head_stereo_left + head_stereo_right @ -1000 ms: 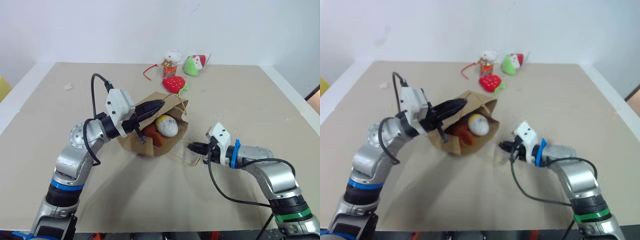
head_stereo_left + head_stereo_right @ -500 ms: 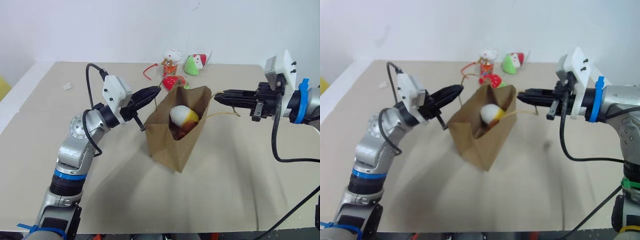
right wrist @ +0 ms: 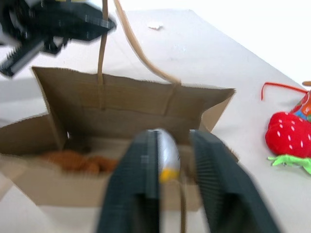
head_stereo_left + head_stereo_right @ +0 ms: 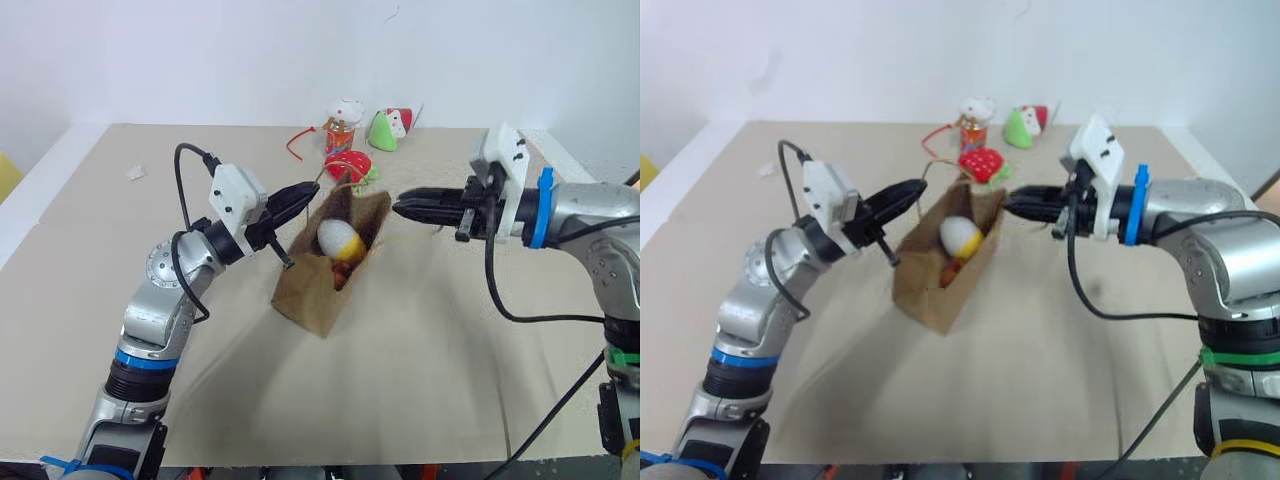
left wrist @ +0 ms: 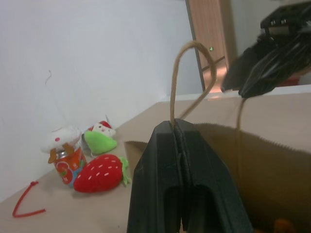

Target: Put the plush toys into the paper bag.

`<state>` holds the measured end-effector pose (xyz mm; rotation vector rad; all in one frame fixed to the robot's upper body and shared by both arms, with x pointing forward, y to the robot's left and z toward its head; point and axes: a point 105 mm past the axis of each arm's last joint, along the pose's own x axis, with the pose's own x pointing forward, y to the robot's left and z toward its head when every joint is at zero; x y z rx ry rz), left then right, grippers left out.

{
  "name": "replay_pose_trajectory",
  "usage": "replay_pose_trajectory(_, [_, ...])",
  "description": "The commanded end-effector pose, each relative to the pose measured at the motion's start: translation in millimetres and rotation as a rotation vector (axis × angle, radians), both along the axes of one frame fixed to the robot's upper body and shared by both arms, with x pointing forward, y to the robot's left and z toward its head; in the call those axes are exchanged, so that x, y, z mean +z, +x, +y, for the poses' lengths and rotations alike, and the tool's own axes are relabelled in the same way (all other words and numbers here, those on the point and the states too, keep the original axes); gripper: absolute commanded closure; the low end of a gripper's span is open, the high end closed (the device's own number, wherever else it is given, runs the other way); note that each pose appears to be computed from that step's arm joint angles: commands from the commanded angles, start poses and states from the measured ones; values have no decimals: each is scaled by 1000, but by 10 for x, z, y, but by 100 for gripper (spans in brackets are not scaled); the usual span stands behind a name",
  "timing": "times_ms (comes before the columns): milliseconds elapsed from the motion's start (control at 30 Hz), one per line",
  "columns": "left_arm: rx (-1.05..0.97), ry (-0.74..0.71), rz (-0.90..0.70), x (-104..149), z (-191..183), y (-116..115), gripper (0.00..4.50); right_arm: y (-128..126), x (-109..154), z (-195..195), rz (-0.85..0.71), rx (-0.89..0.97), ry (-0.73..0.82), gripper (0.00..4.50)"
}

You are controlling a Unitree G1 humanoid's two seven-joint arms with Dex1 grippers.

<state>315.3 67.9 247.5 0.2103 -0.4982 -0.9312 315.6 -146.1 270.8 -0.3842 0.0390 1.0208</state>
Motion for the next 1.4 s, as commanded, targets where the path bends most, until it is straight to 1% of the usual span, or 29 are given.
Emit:
replay_pose_trajectory(33, [-4, 12, -55, 110, 23, -70, 450, -62, 244, -10, -70, 21, 58, 202])
replay_pose_trajectory(67, [-5, 16, -51, 105, 28, -67, 450, -65, 281, -13, -76, 22, 77, 146])
replay_pose_trajectory(100, [-9, 19, -42, 98, 39, -68, 450, -69, 345, -42, -93, 17, 105, 123])
replay_pose_trajectory(133, [-12, 20, -37, 95, 48, -70, 423, -72, 401, -83, -99, 8, 133, 84])
replay_pose_trajectory(167, [-14, 22, -34, 95, 56, -69, 397, -76, 444, -127, -100, 0, 154, 56])
replay_pose_trajectory(200, [-16, 25, -32, 98, 65, -67, 369, -81, 470, -201, -96, -14, 163, 14])
replay_pose_trajectory(233, [-17, 28, -32, 100, 72, -65, 329, -87, 476, -275, -85, -29, 164, 0])
replay_pose_trajectory(267, [-18, 32, -33, 101, 78, -64, 318, -109, 456, -385, -59, -44, 155, 0])
replay_pose_trajectory(367, [-21, 45, -37, 103, 94, -57, 318, -187, 302, -683, 34, -92, 68, 0])
replay_pose_trajectory(433, [-28, 43, -29, 109, 105, -54, 318, -231, 194, -779, 86, -107, 22, 0])
replay_pose_trajectory(500, [-61, 26, -22, 146, 123, -87, 262, -308, 92, -716, 136, -69, 8, 0])
replay_pose_trajectory(533, [-81, 10, -17, 176, 137, -112, 245, -346, 55, -665, 156, -45, 7, 0])
replay_pose_trajectory(600, [-108, -8, -2, 228, 186, -153, 154, -395, -4, -595, 186, -20, 6, 0])
replay_pose_trajectory(633, [-119, -6, 6, 239, 214, -172, 133, -407, -36, -578, 197, -16, -2, 0])
replay_pose_trajectory(667, [-129, -2, 14, 248, 247, -193, 64, -421, -74, -559, 207, -8, -12, 0])
replay_pose_trajectory(733, [-139, -3, 35, 267, 320, -228, 18, -441, -140, -511, 223, 8, -20, 0])
replay_pose_trajectory(767, [-144, 6, 51, 263, 367, -258, 6, -457, -187, -462, 238, 25, -20, 40])
replay_pose_trajectory(867, [-162, 37, 91, 228, 443, -338, 0, -529, -273, -314, 284, 86, -9, 123])
replay_pose_trajectory(933, [-169, 78, 120, 159, 487, -393, 0, -575, -297, -211, 292, 128, 0, 228])
replay_pose_trajectory(967, [-170, 104, 135, 107, 517, -422, 0, -597, -308, -169, 297, 147, 3, 248])
replay_pose_trajectory(1000, [-173, 123, 152, 60, 541, -447, 0, -619, -326, -132, 304, 163, 2, 283])
replay_pose_trajectory(1033, [-185, 137, 186, 4, 554, -484, 0, -661, -370, -70, 316, 193, -6, 283])
replay_pose_trajectory(1067, [-210, 154, 219, -60, 534, -540, 0, -701, -409, 8, 326, 227, -7, 320])
replay_pose_trajectory(1133, [-263, 170, 269, -144, 471, -643, 0, -737, -450, 148, 315, 268, 0, 378])
replay_pose_trajectory(1167, [-282, 175, 286, -174, 443, -683, 0, -740, -454, 207, 304, 280, 7, 441])
replay_pose_trajectory(1267, [-299, 195, 316, -266, 379, -739, 0, -732, -484, 388, 286, 294, 31, 441])
replay_pose_trajectory(1400, [-283, 189, 324, -333, 348, -706, 0, -680, -611, 594, 268, 297, 35, 441])
